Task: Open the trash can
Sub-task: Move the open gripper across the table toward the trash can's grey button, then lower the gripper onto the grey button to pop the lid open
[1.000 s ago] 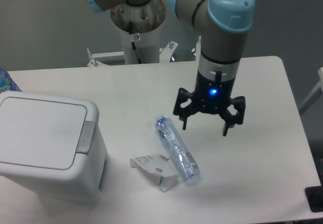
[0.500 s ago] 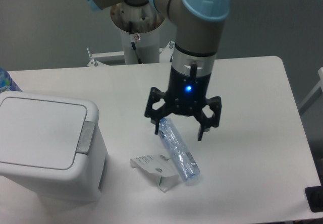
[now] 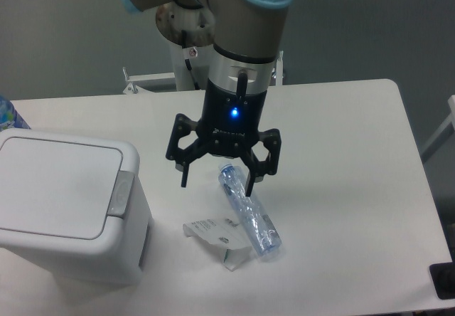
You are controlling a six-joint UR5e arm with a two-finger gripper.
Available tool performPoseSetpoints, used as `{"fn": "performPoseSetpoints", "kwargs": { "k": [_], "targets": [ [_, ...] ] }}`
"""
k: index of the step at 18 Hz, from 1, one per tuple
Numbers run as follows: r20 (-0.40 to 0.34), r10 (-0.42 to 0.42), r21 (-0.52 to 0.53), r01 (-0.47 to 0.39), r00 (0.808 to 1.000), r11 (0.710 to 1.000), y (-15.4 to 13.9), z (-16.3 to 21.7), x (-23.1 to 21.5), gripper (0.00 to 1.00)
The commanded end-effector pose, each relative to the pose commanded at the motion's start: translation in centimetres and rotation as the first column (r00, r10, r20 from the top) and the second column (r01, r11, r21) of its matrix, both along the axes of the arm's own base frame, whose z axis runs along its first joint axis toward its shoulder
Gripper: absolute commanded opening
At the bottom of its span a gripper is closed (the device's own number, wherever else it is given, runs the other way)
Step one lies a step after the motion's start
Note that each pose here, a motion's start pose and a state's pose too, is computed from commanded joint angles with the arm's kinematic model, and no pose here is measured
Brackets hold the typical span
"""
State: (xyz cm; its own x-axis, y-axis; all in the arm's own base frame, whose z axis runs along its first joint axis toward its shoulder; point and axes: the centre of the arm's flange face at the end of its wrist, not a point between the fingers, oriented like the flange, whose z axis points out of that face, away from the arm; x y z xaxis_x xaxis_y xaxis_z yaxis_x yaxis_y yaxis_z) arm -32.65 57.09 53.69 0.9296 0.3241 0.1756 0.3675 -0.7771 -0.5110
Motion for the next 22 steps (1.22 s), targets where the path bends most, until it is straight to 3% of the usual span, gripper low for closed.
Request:
{"fn": "performPoseSetpoints", "kwargs": {
  "k": [8,22],
  "targets": [
    [0.054,0.001,-0.027,0.001,0.999,1.000,2.7,-3.2,3.4,1.00],
    [0.021,-0.012,-0.029,0.012,1.000,0.999,2.7,-5.2,4.4,1.00]
  ]
}}
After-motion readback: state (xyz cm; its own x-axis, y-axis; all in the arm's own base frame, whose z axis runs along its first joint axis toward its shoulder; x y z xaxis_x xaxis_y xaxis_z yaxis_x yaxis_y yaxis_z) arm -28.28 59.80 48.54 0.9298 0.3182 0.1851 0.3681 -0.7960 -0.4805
